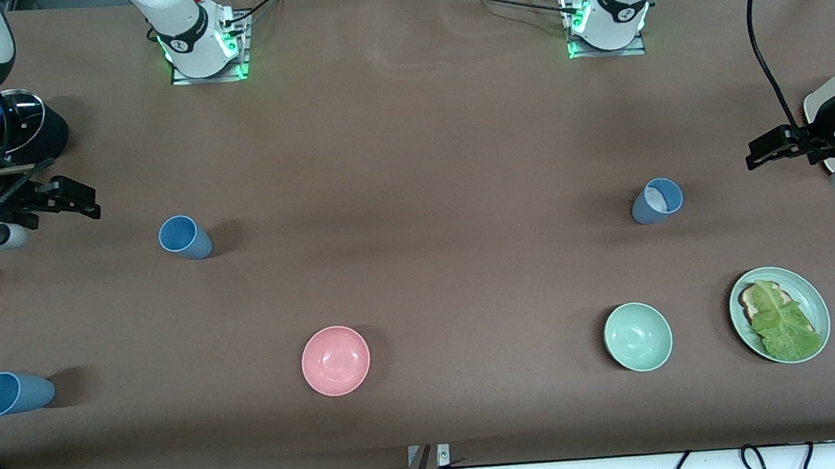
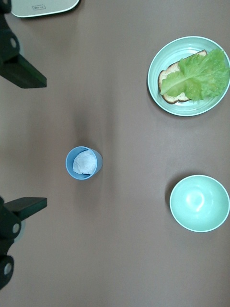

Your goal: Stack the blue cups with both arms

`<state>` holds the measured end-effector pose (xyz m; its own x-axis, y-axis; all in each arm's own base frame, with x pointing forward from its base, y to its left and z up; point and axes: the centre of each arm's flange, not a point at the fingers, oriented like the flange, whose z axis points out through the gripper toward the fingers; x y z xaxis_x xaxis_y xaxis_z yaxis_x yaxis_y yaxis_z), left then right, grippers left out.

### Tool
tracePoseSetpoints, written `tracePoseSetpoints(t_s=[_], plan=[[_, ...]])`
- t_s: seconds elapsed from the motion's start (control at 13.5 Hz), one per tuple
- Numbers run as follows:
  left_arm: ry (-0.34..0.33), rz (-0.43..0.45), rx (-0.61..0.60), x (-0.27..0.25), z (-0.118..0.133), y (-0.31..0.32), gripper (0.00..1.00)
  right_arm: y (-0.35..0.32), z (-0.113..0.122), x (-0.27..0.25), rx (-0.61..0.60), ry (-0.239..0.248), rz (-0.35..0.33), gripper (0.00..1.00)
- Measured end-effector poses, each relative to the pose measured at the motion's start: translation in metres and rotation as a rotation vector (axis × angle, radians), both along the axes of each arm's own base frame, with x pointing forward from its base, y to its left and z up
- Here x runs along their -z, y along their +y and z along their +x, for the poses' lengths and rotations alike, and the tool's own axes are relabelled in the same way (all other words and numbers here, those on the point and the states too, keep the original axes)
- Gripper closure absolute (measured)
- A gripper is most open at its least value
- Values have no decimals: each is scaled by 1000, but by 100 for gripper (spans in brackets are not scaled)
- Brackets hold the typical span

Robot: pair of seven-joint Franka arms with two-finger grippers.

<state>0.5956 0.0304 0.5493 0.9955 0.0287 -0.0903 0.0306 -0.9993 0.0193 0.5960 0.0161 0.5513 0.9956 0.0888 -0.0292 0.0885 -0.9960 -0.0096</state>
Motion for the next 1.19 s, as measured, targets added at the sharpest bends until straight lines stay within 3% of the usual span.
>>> tracePoseSetpoints(t_s=[1.19], plan=[[1,0,0,1,0,0,0,-1,3,6,1,3,1,0]])
